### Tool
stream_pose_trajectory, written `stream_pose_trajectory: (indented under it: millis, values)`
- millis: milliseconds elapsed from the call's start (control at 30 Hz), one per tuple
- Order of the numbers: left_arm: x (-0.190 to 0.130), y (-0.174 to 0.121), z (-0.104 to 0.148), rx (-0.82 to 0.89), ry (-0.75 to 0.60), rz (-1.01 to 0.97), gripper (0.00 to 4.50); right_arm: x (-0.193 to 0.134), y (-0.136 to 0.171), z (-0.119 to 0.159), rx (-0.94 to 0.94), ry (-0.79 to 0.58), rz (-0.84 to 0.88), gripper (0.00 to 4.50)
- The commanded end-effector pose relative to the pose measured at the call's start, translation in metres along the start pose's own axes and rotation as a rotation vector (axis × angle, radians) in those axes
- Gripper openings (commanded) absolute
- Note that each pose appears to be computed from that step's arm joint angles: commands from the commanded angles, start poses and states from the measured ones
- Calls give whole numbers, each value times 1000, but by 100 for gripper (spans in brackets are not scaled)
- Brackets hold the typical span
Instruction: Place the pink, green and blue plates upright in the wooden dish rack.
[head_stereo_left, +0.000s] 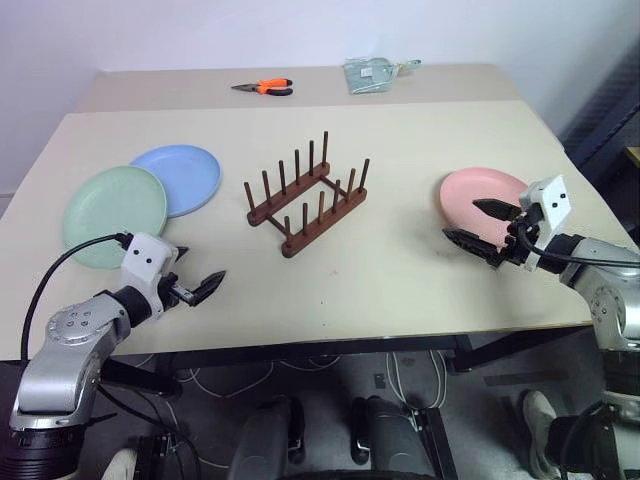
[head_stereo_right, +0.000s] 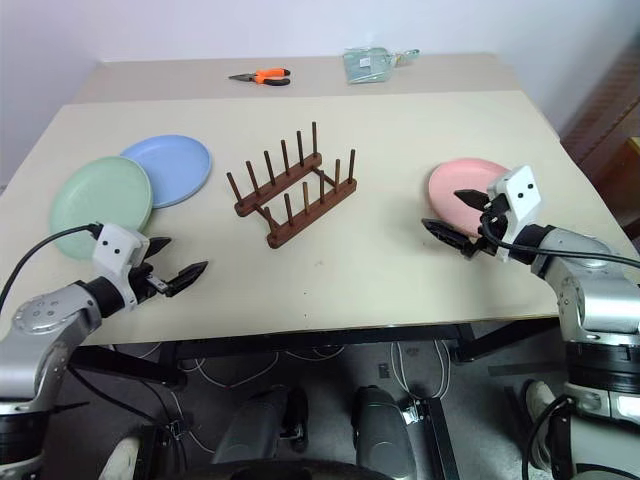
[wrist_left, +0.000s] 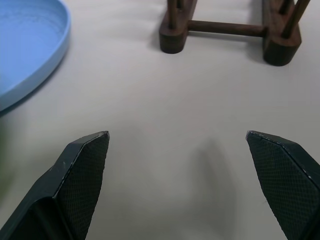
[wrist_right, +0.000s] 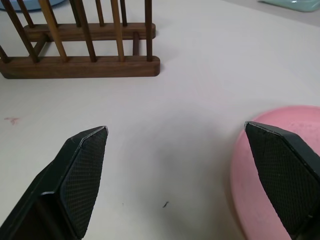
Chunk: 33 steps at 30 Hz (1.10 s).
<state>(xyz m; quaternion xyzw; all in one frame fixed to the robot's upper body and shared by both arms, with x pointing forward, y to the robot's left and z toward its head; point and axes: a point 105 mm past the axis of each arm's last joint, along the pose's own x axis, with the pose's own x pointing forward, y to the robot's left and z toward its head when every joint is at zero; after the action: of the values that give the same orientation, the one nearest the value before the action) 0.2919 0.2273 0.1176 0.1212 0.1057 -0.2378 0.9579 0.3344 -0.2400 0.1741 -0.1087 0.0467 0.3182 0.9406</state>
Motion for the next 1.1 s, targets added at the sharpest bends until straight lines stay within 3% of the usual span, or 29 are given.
stream_pose_trajectory:
  millis: [33, 500, 667, 867, 1067, 1100]
  values:
    - [4, -9, 13, 23, -45, -18, 450, 6, 4, 16, -55, -51, 4, 447]
    - [19, -50, 10, 27, -33, -173, 450, 20, 36, 8, -70, -53, 50, 447]
    - [39, -63, 4, 79, 0, -222, 450, 25, 49, 4, -39, -61, 68, 447]
    - [87, -83, 4, 54, -4, -291, 450, 28, 60, 6, -31, -77, 86, 447]
    - [126, -97, 17, 36, -41, -319, 450, 27, 63, 2, -38, -73, 68, 447]
    - [128, -98, 18, 37, -47, -330, 398, 26, 64, 2, -40, -73, 63, 450]
